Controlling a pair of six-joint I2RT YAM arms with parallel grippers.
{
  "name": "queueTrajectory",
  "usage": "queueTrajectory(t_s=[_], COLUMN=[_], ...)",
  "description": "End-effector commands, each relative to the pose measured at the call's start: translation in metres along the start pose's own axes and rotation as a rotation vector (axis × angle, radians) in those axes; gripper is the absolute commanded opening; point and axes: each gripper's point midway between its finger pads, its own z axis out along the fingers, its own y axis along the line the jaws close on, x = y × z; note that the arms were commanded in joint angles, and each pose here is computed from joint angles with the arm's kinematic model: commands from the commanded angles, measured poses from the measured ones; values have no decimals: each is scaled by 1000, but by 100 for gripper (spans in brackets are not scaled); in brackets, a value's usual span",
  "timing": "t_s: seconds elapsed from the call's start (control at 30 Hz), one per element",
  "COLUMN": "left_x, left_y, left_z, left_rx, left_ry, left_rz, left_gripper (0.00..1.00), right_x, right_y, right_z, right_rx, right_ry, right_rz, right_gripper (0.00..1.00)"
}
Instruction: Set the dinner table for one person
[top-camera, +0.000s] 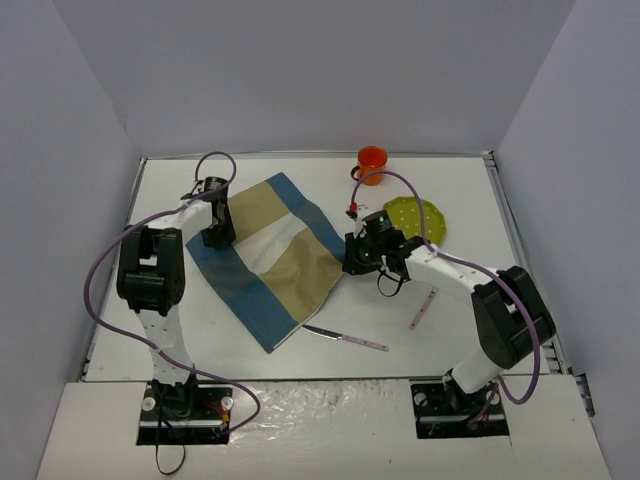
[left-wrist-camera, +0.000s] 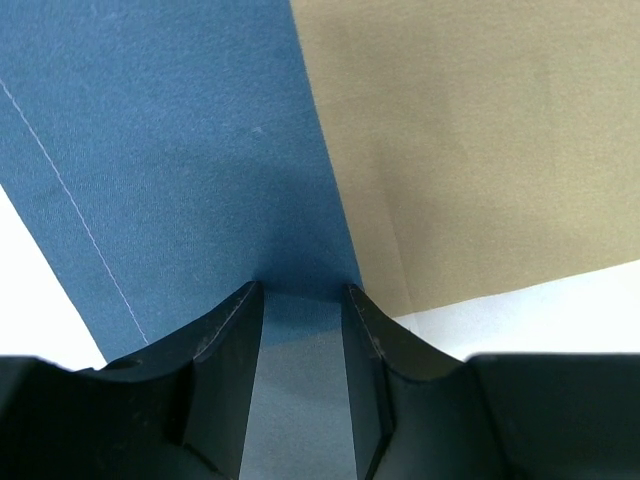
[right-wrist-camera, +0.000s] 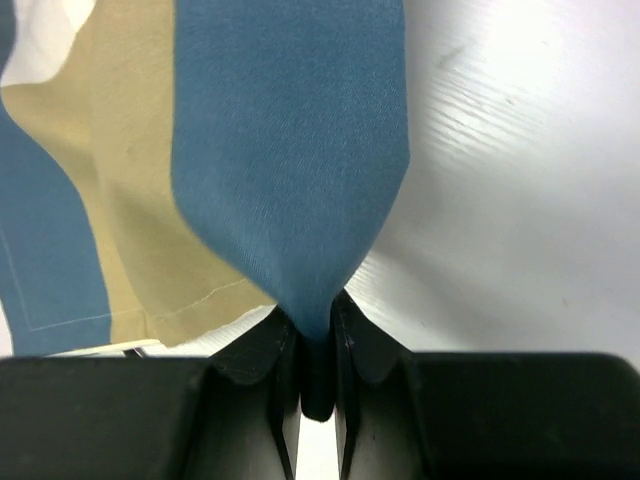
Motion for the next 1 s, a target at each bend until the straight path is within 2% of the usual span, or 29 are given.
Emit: queueTrajectory(t_s=[0.0,0.17,0.23,0.3,0.43,0.6,0.67,0.73,0.8,0.97], left_x=[11,-11,-23,-34,-54,-76,-73,-67,-51,-16], left_y=[44,54,54,49,38,18,9,0,-5,9], left_z=[10,13,14,16,10,-36,-56,-77,-88,-76], left_rx=[-150,-170,-163,-145,-96,11,54,91,105,55], left_ry=[64,38,20,3,-41,-135,-151,-172,-164,-134], left_rz=[-42,-38,-23,-10,10,12,13,16,21,25], left_gripper=[34,34,34,35,41,55,60,62,63,63], right_x=[2,10,10,10,-2,-36,-50,-58,-63,-60], right_y=[-18,-18,-16,-17,-18,-13,-12,-13,-11,3], right_z=[-16,-8,-6,-7,-20,-47,-58,-65,-68,-52], right_rx=[123,120,122,138,164,177,187,199,191,128], right_ry=[-12,36,44,37,-13,-137,-190,-221,-235,-193], right_rz=[43,62,77,92,85,40,24,9,-12,-66], right_gripper=[15,18,23,32,62,72,83,89,90,79])
